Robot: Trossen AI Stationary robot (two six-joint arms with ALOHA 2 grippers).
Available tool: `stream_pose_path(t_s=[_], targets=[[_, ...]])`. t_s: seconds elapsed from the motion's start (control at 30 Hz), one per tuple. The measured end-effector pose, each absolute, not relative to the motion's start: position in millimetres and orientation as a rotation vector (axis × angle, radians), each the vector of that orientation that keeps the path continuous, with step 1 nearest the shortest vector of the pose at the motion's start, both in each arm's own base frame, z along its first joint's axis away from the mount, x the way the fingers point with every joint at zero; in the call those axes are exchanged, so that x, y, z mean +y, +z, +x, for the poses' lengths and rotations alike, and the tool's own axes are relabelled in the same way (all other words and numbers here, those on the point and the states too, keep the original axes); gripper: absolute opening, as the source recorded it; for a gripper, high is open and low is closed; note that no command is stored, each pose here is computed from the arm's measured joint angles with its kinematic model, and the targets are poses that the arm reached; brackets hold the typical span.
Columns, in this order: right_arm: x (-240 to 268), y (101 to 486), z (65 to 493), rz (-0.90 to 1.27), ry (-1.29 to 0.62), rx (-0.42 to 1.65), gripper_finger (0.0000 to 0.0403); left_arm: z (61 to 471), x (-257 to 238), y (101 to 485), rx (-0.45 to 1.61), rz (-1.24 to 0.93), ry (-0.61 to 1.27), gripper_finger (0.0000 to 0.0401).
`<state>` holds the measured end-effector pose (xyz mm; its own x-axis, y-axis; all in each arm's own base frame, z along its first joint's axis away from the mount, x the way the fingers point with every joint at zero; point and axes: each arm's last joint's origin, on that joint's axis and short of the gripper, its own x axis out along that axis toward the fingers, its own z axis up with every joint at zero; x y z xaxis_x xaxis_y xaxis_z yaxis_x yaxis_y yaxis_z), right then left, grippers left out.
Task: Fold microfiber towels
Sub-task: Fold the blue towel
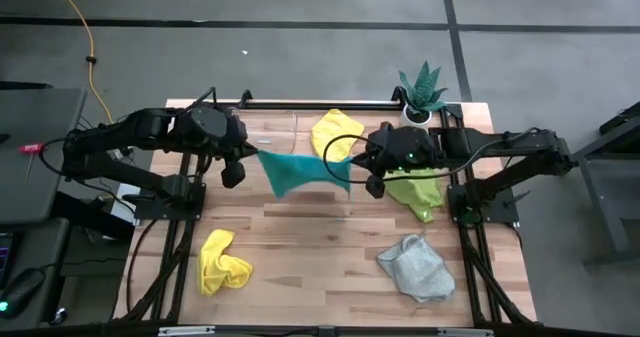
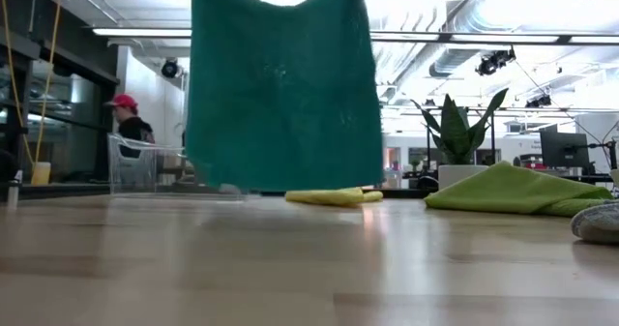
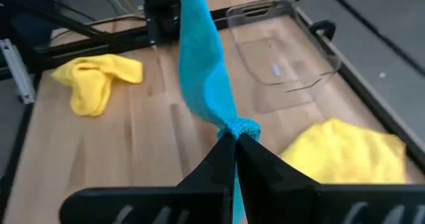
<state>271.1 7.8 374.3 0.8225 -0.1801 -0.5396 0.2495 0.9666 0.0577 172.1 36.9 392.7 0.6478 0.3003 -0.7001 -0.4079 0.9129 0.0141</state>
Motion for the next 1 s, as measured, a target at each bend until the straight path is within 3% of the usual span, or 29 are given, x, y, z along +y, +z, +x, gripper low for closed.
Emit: stream_pose_path(t_s=[0.17, 0.6, 1.0], targets=[[2.9, 368.0, 268.2, 0.093, -0.28, 0.631, 0.0, 169.0, 35.8, 390.3, 0.818, -0.033, 0.462, 0.0], [9.8, 340.0, 286.8, 0.102, -0.208, 0.793, 0.0, 173.8, 18.2, 339.2, 0.996, -0.092, 0.411, 0.0], [81.1, 266.4, 327.6, 0.108, 0.004, 1.063, 0.0, 179.1, -34.6, 273.7, 1.052, -0.293, 0.308, 0.0]])
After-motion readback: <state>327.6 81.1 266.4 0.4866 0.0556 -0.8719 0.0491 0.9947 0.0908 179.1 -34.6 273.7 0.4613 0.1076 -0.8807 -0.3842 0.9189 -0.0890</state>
